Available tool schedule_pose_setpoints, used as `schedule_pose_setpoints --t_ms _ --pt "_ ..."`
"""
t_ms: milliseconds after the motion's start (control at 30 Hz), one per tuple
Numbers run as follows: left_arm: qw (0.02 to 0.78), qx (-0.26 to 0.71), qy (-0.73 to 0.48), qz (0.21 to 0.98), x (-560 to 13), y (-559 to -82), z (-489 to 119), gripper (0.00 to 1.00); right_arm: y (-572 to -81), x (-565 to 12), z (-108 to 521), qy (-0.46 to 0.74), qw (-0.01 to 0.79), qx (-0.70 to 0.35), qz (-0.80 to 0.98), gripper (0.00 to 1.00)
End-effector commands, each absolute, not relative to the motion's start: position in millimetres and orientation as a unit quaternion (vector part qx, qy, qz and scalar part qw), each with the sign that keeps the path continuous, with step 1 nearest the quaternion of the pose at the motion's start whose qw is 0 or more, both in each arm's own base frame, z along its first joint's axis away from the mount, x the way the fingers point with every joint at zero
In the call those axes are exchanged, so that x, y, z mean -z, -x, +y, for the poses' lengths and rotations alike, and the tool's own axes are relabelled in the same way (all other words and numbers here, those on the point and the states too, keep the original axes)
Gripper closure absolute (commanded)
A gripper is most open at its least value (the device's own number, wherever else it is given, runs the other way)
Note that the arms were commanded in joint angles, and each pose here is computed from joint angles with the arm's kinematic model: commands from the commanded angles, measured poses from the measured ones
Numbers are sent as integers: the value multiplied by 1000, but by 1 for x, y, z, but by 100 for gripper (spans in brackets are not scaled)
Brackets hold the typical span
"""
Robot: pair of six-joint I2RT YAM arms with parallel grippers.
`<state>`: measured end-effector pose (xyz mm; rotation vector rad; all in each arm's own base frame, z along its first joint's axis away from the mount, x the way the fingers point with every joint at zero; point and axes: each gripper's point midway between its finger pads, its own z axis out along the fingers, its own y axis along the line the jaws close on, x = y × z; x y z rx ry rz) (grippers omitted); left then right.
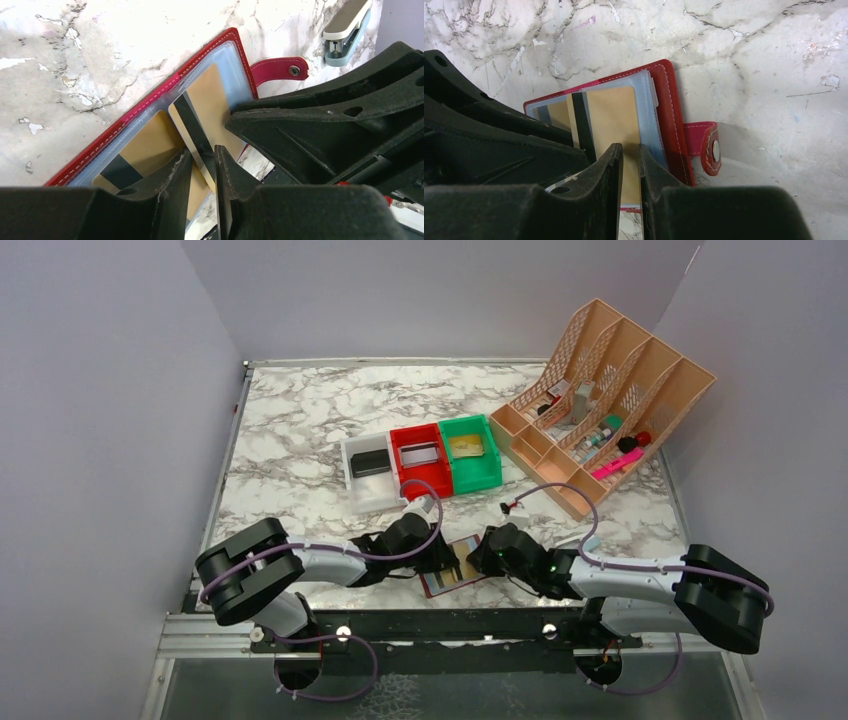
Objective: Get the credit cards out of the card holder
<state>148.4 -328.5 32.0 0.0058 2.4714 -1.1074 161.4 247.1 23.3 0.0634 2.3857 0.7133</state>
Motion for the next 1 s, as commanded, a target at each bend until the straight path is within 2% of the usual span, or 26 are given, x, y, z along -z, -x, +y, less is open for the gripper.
schedule_pose_setpoints --t_ms 0,67,167,367,733,967 --pt "207 359 -5 910 -10 -147 -323 74 -137 7 230 -8 268 -242 933 79" --pt "207 360 -5 910 -10 -147 -324 78 -136 7 230 -9 268 -242 933 79" --pt "212 359 -3 909 -11 -148 -322 90 -137 7 228 -12 270 -238 933 79" --pt "222 354 6 909 -12 -147 -311 100 -142 9 217 -34 280 -211 936 76" --pt "254 273 -7 928 -15 -153 -276 100 -150 4 207 -69 300 -197 931 73" --pt "283 258 -44 923 -39 -159 -269 100 -165 -28 217 -63 340 -214 914 69"
